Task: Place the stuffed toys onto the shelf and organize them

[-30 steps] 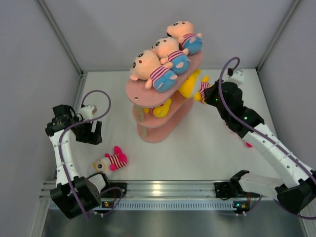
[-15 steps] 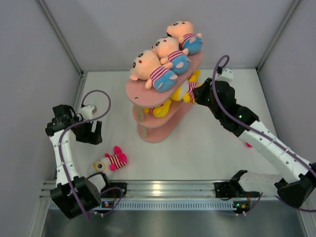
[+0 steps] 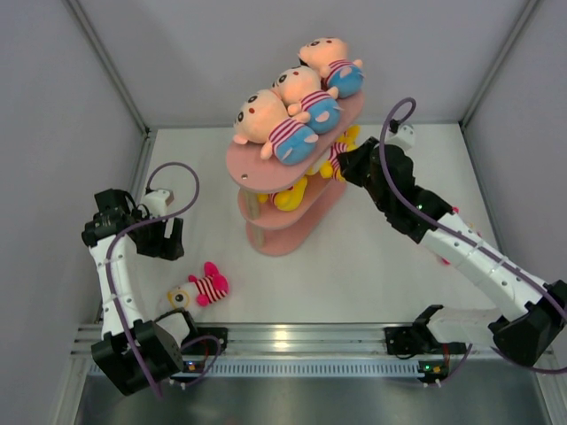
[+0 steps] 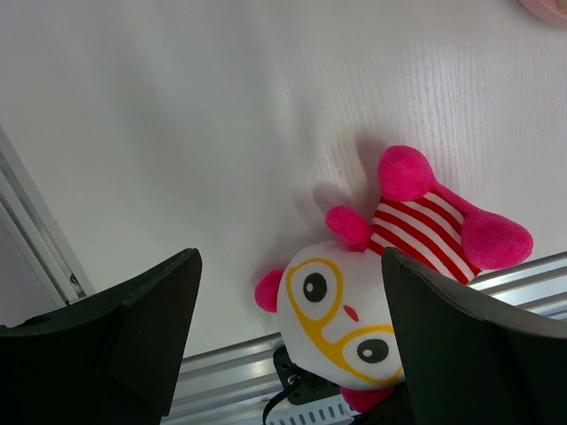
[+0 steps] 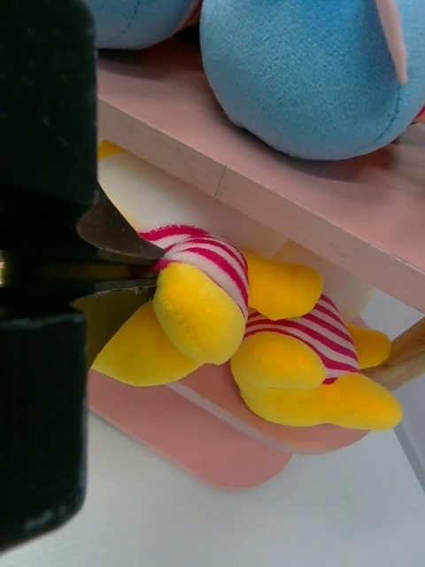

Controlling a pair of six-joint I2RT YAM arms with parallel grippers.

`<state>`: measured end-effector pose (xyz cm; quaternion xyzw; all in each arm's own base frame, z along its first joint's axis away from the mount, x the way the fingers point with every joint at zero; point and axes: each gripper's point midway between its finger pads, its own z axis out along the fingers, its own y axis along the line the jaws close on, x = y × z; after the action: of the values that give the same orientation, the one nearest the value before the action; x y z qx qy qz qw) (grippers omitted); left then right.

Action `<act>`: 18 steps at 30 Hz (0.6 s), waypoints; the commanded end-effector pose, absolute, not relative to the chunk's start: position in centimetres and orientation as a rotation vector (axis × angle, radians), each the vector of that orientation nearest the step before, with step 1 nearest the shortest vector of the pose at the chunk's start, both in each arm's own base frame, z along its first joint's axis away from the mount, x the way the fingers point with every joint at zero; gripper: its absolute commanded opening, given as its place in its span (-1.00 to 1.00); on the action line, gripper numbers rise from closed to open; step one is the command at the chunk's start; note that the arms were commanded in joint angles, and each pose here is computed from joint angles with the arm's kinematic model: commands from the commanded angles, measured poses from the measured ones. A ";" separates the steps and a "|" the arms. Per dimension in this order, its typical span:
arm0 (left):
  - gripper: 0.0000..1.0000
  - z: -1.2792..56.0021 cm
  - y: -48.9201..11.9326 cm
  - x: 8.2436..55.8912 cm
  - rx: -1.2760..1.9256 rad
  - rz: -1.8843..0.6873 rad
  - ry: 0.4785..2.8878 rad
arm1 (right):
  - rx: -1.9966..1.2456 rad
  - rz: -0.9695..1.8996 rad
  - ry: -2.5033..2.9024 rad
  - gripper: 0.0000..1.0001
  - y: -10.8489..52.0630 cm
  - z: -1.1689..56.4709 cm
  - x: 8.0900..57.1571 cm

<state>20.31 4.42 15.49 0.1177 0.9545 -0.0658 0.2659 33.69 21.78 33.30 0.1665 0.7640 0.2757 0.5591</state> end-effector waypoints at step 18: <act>0.77 15.4 3.8 20.3 0.330 -0.203 2.544 | 0.703 0.788 1.650 -1.00 23.9 32.1 36.0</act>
<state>20.06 4.02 15.10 0.1177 0.9543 -0.0752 0.2643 35.37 23.41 30.56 0.2725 0.7304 0.3153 0.5411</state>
